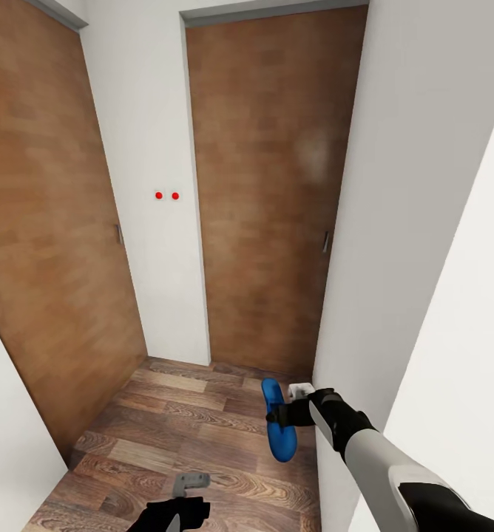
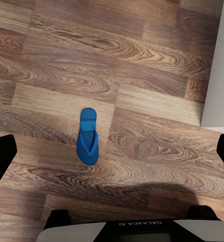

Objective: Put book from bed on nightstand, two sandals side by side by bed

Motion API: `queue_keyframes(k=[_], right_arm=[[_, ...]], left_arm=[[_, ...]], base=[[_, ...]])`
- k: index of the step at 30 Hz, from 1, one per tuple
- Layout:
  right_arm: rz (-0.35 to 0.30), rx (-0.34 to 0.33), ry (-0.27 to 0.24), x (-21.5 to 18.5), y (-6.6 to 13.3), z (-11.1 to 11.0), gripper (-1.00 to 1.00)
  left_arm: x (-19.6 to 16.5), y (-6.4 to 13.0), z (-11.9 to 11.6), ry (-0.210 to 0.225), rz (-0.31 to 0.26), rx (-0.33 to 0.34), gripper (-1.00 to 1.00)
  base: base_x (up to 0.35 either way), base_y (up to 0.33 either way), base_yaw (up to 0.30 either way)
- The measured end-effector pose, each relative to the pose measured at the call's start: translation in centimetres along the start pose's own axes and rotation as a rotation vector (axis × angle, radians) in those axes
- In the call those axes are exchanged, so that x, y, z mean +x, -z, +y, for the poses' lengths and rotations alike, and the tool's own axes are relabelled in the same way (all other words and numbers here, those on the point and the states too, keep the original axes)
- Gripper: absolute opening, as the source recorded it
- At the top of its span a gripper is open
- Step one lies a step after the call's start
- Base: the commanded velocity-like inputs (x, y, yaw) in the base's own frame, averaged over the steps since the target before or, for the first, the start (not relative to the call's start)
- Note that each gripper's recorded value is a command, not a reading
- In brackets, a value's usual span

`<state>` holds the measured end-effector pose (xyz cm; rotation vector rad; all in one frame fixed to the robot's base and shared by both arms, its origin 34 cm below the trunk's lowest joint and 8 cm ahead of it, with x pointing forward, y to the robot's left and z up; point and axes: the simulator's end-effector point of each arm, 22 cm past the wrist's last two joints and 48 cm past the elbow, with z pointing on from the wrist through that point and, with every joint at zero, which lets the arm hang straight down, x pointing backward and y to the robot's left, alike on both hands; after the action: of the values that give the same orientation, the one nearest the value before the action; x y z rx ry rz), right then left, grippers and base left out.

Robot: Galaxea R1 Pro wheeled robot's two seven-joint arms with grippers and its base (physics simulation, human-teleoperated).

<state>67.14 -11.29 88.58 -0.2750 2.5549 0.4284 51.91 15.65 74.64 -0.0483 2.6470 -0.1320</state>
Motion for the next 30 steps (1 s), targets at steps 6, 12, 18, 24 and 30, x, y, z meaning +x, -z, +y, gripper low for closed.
queue_keyframes(k=[6,12,18,24,30], right_arm=[[0.002,-0.002,0.005,0.0,-0.1,0.3,-1.0],[0.011,-0.004,0.029,0.3,-0.3,0.8,-1.0],[0.015,-0.005,0.035,0.5,-0.3,1.0,-1.0],[0.016,-0.005,0.037,0.6,-0.4,1.1,-1.0],[0.015,-0.013,0.035,0.6,-0.4,1.5,-1.0]], left_arm=[[0.0,0.0,0.1,0.001,0.0,-0.001,1.0],[0.0,0.0,0.1,0.001,0.0,-0.002,1.0],[0.0,0.0,0.1,0.001,-0.001,-0.002,1.0],[0.0,0.0,0.1,0.001,0.001,-0.002,1.0],[0.0,0.0,0.1,0.001,0.001,-0.002,1.0]], base=[[0.0,0.026,0.0],[0.0,0.053,0.0],[0.0,0.011,0.0],[0.041,0.045,0.0],[0.02,0.019,0.0]])
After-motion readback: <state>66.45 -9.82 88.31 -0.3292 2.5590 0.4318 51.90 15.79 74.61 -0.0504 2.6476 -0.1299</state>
